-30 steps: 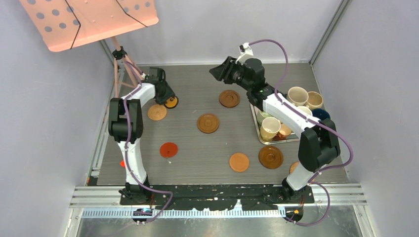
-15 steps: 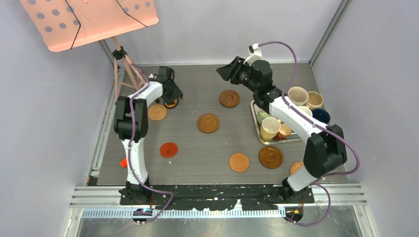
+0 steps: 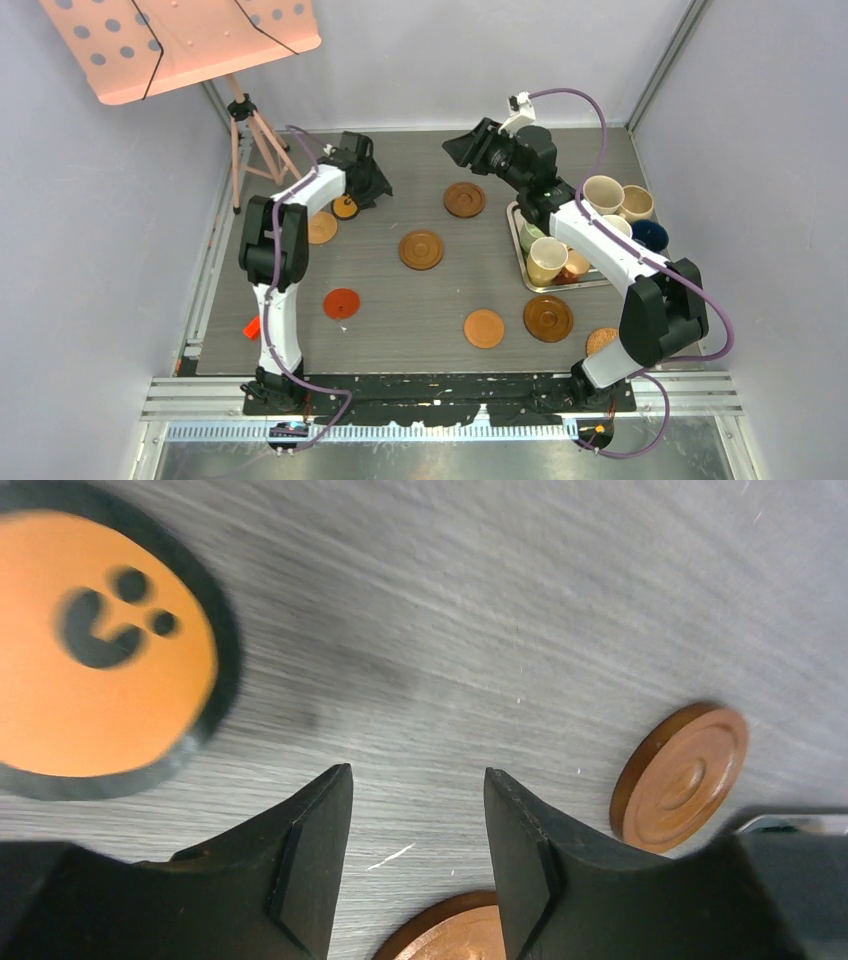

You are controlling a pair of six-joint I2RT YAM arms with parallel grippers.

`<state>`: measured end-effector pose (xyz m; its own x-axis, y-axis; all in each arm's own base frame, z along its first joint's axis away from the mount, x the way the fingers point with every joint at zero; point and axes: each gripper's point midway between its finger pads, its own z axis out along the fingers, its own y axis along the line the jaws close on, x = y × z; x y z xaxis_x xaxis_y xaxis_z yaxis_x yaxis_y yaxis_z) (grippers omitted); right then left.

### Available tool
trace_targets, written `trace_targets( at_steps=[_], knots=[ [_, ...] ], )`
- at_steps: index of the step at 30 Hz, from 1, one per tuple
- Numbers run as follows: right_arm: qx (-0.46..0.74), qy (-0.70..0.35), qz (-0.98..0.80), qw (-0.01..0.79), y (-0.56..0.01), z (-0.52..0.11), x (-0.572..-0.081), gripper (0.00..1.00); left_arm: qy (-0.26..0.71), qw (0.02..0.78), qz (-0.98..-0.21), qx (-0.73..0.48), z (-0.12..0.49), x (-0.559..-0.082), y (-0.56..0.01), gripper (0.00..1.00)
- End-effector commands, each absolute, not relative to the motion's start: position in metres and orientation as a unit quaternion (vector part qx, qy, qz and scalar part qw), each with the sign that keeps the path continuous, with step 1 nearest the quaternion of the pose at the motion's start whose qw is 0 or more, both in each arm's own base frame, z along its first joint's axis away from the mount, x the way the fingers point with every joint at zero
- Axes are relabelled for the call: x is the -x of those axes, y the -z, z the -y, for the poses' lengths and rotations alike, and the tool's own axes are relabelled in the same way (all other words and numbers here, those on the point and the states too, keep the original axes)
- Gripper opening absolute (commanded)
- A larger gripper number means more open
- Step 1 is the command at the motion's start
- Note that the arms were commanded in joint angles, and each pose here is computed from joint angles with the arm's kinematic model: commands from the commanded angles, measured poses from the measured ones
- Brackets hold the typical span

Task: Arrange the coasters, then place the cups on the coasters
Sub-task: Move the coaster to the center of the board.

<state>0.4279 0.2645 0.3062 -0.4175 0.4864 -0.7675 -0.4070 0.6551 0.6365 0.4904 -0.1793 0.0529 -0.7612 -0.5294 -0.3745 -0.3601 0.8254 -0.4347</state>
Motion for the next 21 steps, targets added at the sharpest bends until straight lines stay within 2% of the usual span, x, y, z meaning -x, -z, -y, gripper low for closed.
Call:
trace_targets(
  at_steps=[1, 9, 21],
  knots=[
    [-0.023, -0.437, -0.696, 0.569, -0.34, -0.262, -0.425, 0.48, 0.182, 0.338, -0.883, 0.269, 0.13, -0.524, -0.124, 0.54],
    [-0.017, -0.44, -0.692, 0.572, -0.34, -0.262, -0.421, 0.48, 0.123, 0.34, -0.872, 0.331, 0.061, -0.535, -0.11, 0.61],
    [-0.003, -0.441, -0.687, 0.578, -0.351, -0.26, -0.413, 0.48, 0.12, 0.303, -0.874, 0.36, 0.052, -0.557, -0.071, 0.63]
  ],
)
